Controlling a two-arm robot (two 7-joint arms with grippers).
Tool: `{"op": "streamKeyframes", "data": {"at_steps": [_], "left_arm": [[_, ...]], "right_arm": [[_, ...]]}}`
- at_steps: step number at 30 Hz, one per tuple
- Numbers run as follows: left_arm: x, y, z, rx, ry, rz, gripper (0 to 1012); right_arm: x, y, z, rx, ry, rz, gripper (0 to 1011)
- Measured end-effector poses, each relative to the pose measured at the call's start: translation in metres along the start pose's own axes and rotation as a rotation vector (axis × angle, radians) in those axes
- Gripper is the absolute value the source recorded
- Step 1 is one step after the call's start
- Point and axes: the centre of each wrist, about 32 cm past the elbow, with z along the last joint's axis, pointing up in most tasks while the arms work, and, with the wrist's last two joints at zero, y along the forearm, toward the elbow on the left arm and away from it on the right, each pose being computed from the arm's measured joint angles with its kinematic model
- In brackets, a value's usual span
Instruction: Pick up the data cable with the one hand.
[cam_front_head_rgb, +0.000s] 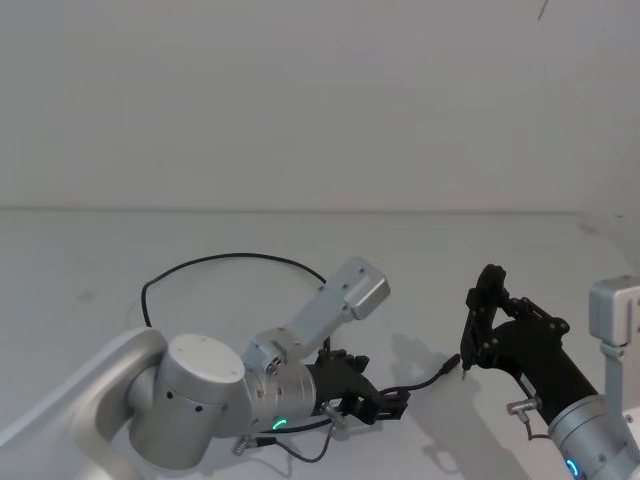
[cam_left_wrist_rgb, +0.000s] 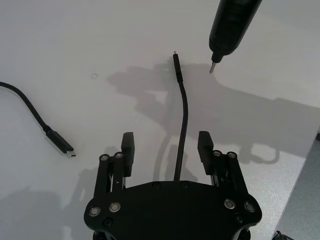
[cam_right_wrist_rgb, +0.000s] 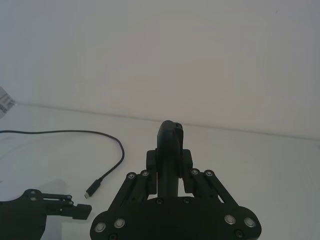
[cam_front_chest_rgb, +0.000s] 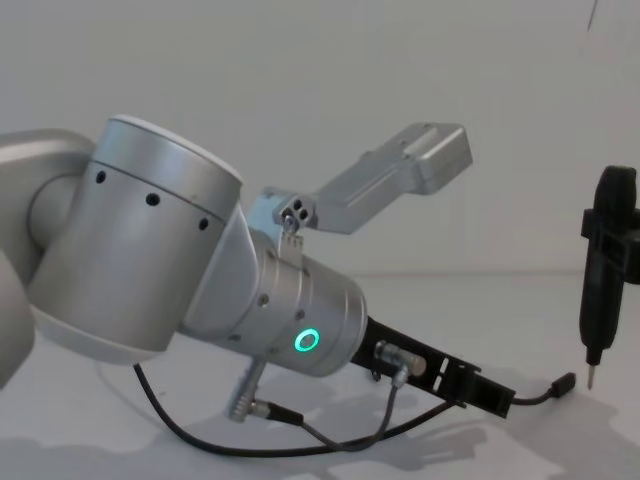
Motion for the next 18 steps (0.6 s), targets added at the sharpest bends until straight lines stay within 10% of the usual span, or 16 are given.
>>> {"op": "streamKeyframes", "data": {"at_steps": [18], "left_arm": [[-0.0009, -0.0031, 0.0005, 0.008, 0.003, 0.001, 210]], "right_arm": [[0.0000, 0.0000, 0.0000, 0.000, 0.000, 0.000, 279]]}}
